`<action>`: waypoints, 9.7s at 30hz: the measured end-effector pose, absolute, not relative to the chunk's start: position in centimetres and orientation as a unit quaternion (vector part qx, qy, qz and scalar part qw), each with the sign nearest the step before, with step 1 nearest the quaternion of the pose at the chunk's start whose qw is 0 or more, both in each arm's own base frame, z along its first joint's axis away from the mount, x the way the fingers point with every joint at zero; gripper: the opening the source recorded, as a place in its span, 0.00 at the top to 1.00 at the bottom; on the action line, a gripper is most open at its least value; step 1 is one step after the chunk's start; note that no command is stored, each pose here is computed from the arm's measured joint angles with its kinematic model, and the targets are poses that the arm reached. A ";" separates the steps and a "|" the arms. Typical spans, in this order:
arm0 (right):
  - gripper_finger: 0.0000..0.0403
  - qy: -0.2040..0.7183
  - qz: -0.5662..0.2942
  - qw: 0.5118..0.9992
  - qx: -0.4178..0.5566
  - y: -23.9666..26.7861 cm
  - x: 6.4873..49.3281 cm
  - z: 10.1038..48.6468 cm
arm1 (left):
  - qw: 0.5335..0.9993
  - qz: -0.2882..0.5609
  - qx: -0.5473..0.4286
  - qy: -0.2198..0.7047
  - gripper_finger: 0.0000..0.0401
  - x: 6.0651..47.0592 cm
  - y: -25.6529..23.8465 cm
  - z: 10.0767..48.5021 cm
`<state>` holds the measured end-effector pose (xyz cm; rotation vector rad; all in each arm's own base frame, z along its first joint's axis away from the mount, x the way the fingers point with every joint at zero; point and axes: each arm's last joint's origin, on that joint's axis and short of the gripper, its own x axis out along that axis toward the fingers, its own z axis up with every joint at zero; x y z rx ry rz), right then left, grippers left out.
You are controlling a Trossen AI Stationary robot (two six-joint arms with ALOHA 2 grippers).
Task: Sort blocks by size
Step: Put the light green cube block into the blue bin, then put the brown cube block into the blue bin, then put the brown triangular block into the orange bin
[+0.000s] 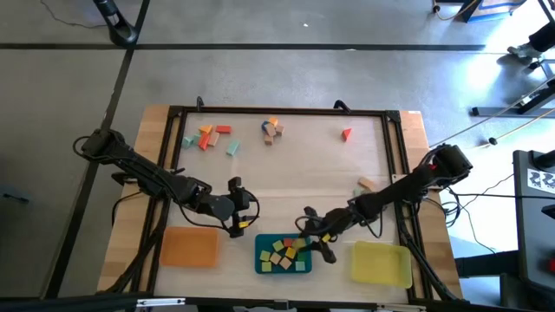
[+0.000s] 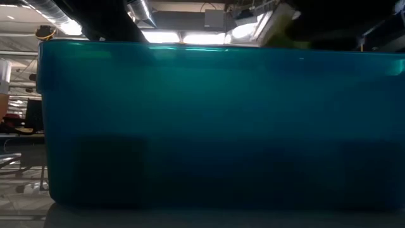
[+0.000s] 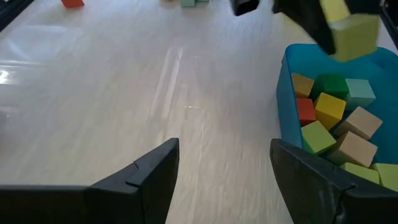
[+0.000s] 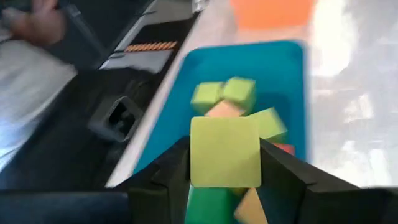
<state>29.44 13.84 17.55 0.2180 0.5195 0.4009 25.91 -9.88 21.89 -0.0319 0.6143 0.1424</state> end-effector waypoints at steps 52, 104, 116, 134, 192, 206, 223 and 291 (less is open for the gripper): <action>0.29 0.254 -0.142 0.953 0.082 5.7 30.6 17.7 | 0.867 0.401 -0.186 0.231 0.41 31.1 10.9 15.1; 0.29 0.283 -0.153 0.939 0.119 5.7 30.1 17.1 | 0.904 0.268 -0.107 0.317 0.68 32.1 6.7 18.7; 0.29 0.311 -0.148 0.930 0.131 5.7 29.8 16.6 | 0.959 0.038 -0.062 0.275 0.68 29.8 -4.3 24.4; 0.29 0.304 -0.163 0.931 0.123 5.6 29.8 16.7 | 0.945 -0.137 -0.158 0.251 0.68 30.2 -12.6 23.2; 0.29 0.301 -0.172 0.932 0.105 5.5 29.8 16.7 | 0.882 0.357 -0.082 0.297 0.41 30.4 12.6 19.7; 0.29 0.300 -0.177 0.932 0.102 5.5 29.8 16.7 | 0.843 0.409 -0.088 0.338 0.41 33.6 20.2 18.5; 0.29 0.302 -0.177 0.931 0.101 5.5 29.8 16.7 | 0.812 0.385 -0.101 0.427 0.41 33.4 21.3 15.8; 0.29 0.302 -0.170 0.932 0.106 5.5 29.8 16.7 | 0.834 0.016 0.032 0.551 0.72 31.6 6.0 23.8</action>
